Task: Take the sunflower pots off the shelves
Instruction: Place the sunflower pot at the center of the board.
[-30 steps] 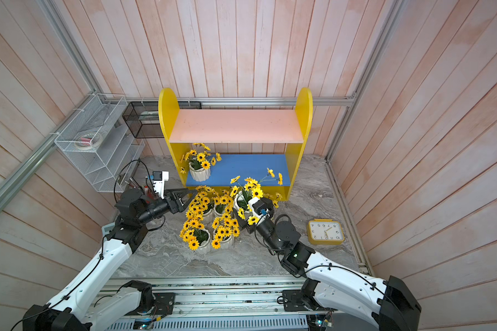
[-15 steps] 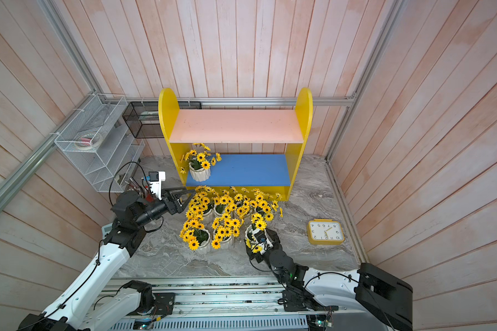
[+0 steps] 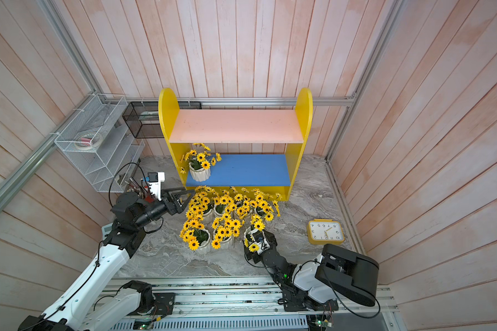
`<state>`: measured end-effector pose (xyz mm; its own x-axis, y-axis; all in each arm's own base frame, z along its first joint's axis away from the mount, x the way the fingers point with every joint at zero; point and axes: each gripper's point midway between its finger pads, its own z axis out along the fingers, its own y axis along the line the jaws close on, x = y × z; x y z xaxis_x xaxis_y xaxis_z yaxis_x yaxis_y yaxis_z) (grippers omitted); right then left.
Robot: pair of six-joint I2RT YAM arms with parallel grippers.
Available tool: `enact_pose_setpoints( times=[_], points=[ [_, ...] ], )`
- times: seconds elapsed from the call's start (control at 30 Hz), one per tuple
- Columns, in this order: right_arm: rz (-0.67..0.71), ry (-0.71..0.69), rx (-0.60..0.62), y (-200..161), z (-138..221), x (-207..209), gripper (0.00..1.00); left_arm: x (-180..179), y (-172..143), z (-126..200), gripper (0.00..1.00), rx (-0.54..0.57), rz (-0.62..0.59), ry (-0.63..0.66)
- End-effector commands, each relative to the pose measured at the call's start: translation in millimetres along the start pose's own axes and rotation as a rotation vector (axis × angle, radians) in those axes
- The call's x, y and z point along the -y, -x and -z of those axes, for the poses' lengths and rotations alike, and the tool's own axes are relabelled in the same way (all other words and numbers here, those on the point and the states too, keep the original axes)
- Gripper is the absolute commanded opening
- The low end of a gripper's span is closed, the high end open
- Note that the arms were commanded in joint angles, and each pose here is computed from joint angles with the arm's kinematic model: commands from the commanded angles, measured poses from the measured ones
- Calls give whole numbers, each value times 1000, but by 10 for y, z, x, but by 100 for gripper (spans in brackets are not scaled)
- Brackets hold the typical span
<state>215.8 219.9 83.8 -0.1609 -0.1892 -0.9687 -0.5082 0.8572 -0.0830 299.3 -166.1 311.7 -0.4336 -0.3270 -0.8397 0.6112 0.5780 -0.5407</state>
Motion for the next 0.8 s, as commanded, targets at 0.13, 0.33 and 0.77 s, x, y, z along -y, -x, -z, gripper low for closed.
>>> enact_pose_setpoints(
  times=[0.13, 0.33, 0.77],
  points=[
    [-100, -37, 121, 230, -12, 50, 0, -22, -14, 10, 100, 8, -24, 15],
    [-102, -32, 109, 127, -44, 28, 0, -29, -11, 12, 100, 9, -26, 19],
    [-98, 15, 138, 62, -160, -156, 0, -48, -27, -2, 100, 3, -21, 20]
  ],
)
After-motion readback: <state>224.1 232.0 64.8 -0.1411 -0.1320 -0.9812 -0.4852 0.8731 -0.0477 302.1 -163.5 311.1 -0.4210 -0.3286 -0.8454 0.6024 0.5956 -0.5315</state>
